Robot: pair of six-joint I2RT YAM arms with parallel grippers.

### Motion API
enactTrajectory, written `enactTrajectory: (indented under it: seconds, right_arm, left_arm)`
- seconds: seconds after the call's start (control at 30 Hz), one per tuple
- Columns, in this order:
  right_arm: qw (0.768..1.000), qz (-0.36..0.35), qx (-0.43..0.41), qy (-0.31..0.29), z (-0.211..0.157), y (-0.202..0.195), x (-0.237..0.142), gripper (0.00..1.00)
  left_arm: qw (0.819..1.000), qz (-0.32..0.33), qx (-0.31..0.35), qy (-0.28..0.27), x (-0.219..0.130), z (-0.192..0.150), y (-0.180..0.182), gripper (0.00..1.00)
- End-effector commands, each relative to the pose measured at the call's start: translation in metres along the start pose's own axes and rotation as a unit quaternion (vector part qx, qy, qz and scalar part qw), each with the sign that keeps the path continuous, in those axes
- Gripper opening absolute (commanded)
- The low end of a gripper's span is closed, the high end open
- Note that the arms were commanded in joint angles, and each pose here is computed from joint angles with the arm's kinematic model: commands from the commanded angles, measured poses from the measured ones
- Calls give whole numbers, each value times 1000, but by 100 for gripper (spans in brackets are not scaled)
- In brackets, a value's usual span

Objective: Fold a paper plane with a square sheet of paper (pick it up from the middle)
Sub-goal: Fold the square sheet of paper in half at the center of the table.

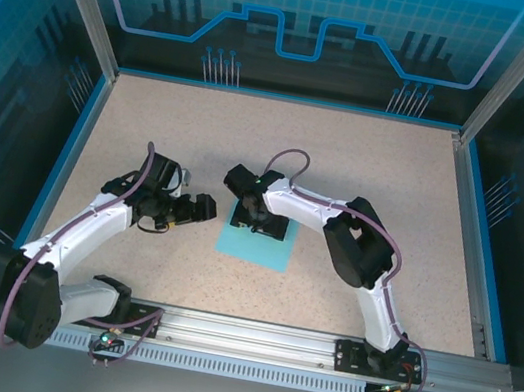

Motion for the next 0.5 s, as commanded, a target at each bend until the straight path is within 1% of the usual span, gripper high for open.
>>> enactTrajectory:
  seconds: [0.0, 0.17, 0.27, 0.37, 0.47]
  right_arm:
    - [998, -42, -6, 38, -19, -3, 45, 89]
    - [998, -54, -13, 41, -21, -4, 52, 85]
    - [998, -53, -16, 40, -22, -5, 51, 84]
    - [998, -48, -20, 29, -19, -4, 43, 82]
    - [999, -39, -25, 11, -15, -3, 30, 77]
  left_arm:
    - [1000, -4, -13, 13, 3, -4, 5, 99]
    - [1000, -5, -13, 14, 4, -4, 5, 99]
    - [1000, -5, -13, 15, 4, -5, 5, 99]
    - [1000, -5, -14, 14, 4, -4, 5, 99]
    - [1000, -5, -14, 14, 5, -4, 5, 99]
Point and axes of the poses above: each hand's point on the last joint's axis, 136 mm out from that joint toward the fingers, its own x axis out along the fingers, its own y axis along the line the jaws close on, z = x × y, the point moved 9 cm from there along -x, back along the fingers
